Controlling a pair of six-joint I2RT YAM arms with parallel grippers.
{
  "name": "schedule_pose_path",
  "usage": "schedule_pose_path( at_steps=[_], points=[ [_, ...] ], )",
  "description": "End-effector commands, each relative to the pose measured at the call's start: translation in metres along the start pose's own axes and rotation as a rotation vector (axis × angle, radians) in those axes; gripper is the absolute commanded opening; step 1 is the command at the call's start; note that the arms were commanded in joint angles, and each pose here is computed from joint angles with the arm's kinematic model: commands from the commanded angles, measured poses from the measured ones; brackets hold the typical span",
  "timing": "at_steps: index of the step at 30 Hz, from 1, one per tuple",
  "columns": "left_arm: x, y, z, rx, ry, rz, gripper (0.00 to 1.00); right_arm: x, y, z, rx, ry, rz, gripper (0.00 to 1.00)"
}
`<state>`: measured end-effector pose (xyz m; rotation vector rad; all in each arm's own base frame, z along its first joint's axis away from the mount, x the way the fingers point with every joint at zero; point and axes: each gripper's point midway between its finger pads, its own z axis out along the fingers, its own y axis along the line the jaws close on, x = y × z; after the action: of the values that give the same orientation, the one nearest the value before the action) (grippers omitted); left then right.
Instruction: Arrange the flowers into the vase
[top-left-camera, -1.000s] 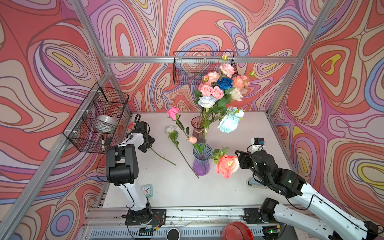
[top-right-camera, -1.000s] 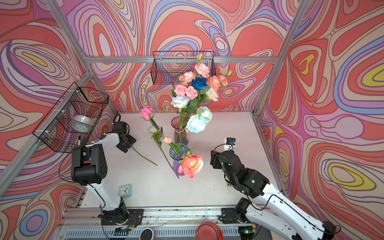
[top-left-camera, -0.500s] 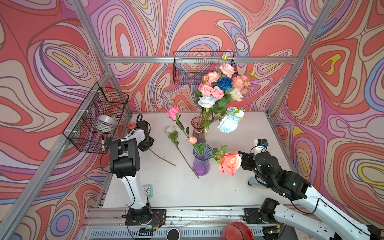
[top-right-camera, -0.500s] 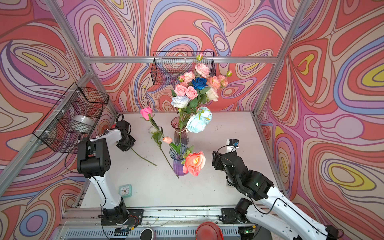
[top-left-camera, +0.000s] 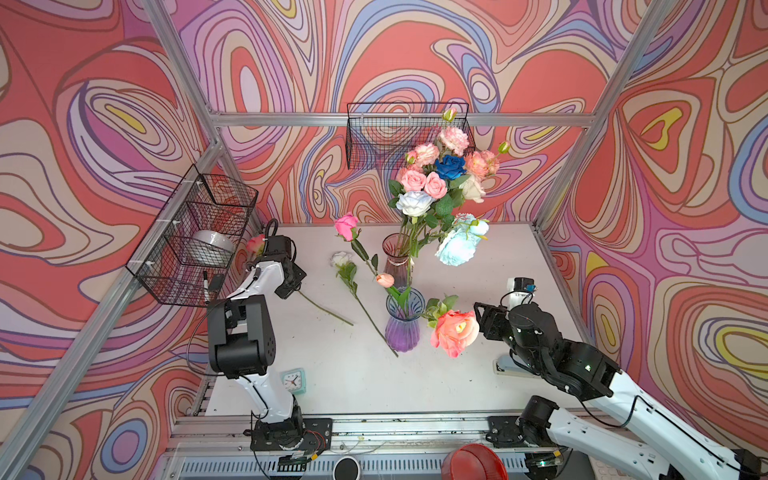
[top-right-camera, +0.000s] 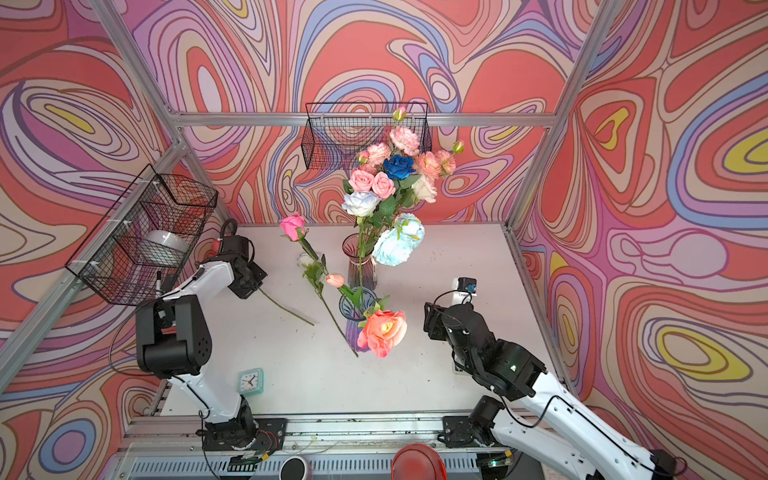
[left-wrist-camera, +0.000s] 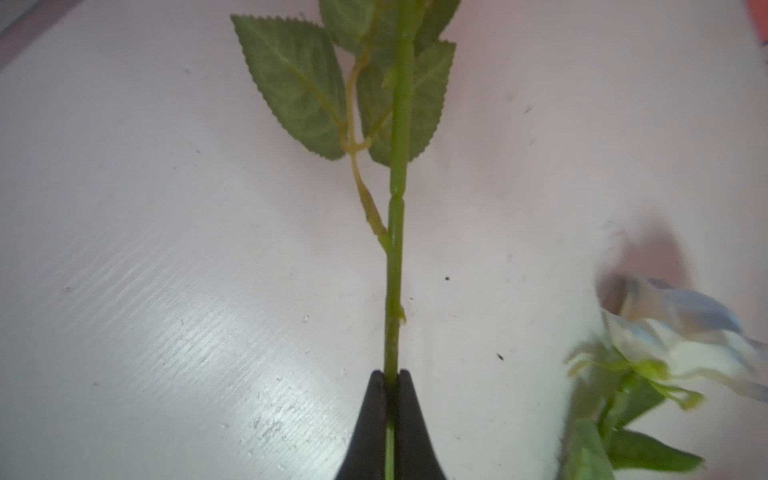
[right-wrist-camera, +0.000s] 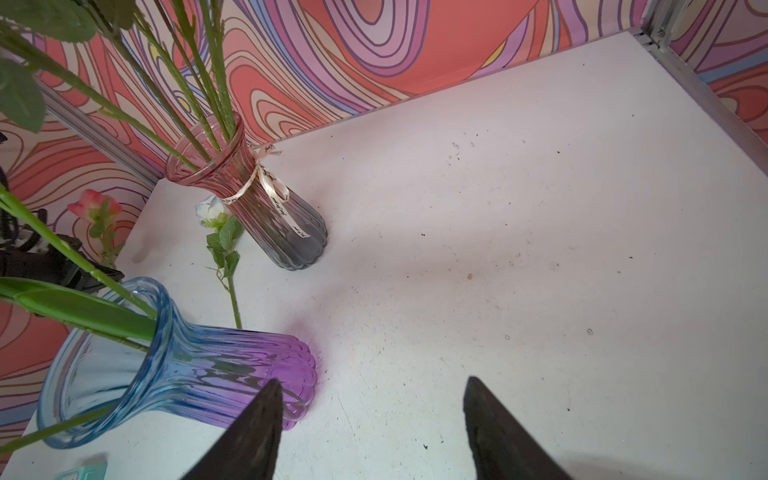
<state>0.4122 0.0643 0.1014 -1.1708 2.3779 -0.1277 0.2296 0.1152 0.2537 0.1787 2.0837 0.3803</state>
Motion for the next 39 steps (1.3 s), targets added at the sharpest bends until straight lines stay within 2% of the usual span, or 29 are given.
schedule_pose_path(
  at_steps=[1, 8, 15, 17, 21, 25, 28, 31, 39],
  points=[
    [-0.001, -0.011, -0.036, 0.105, -0.059, -0.002, 0.0, -0.01, 0.004, -0.003, -0.012, -0.026, 0.015, 0.71],
    [0.025, -0.009, -0.128, 0.356, -0.193, 0.013, 0.0, -0.01, 0.01, 0.001, -0.025, -0.018, 0.013, 0.71],
    [0.058, -0.016, -0.256, 0.644, -0.432, 0.215, 0.0, -0.01, 0.016, 0.007, -0.027, -0.005, 0.008, 0.71],
    [0.06, -0.012, -0.29, 0.724, -0.508, 0.238, 0.0, -0.011, 0.016, 0.008, -0.023, -0.006, 0.003, 0.71],
    [0.07, -0.013, -0.365, 0.983, -0.622, 0.302, 0.0, -0.014, 0.02, 0.01, -0.023, -0.008, 0.004, 0.71],
    [0.083, -0.031, -0.427, 1.244, -0.66, 0.39, 0.0, -0.018, 0.024, 0.011, -0.024, -0.008, -0.002, 0.71],
    [0.086, -0.046, -0.457, 1.371, -0.652, 0.424, 0.0, -0.021, 0.026, 0.01, -0.025, -0.011, -0.005, 0.71],
    [0.08, -0.058, -0.475, 1.439, -0.676, 0.433, 0.0, -0.024, 0.026, 0.009, -0.022, -0.018, -0.003, 0.71],
    [0.072, -0.094, -0.491, 1.531, -0.698, 0.466, 0.0, -0.03, 0.027, 0.006, -0.018, -0.026, 0.003, 0.71]
  ],
)
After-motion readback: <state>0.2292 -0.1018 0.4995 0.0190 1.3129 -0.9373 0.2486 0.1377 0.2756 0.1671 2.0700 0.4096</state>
